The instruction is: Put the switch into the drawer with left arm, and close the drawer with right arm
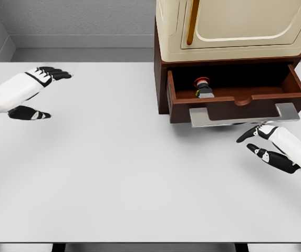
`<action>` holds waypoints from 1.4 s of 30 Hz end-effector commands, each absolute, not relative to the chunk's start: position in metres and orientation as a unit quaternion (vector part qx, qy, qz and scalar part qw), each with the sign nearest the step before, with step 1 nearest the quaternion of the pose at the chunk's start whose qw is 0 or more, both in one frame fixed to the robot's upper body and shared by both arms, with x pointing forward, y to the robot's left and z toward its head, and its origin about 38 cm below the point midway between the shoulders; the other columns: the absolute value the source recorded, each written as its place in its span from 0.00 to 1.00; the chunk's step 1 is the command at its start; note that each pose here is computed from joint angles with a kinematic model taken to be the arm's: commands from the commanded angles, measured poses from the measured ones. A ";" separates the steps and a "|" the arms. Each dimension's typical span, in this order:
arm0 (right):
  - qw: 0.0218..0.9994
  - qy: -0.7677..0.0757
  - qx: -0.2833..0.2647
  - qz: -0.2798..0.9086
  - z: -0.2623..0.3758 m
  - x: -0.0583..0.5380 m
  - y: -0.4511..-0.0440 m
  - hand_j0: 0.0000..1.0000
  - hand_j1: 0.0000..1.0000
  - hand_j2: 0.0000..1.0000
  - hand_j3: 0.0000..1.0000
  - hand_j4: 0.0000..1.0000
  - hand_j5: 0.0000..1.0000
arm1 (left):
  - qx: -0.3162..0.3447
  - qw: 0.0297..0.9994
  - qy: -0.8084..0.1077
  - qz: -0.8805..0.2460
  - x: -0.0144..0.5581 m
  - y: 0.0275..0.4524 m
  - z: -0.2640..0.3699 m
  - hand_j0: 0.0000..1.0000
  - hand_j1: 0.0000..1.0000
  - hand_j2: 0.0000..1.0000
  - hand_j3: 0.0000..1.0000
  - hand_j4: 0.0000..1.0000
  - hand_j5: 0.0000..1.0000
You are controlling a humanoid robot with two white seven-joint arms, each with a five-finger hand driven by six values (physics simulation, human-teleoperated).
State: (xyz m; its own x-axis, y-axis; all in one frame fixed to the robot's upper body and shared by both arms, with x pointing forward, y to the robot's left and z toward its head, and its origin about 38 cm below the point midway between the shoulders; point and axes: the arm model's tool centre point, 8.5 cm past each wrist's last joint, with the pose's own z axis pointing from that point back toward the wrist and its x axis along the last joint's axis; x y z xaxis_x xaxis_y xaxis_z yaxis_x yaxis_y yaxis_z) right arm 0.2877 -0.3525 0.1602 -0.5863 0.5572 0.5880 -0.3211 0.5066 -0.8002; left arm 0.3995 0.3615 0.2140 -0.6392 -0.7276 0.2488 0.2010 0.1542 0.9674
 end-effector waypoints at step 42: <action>0.426 -0.759 -0.069 0.489 0.165 0.309 -0.333 0.53 0.53 0.53 0.53 0.53 0.53 | 0.188 0.419 -0.630 -0.626 0.402 0.383 0.196 1.00 1.00 1.00 1.00 1.00 1.00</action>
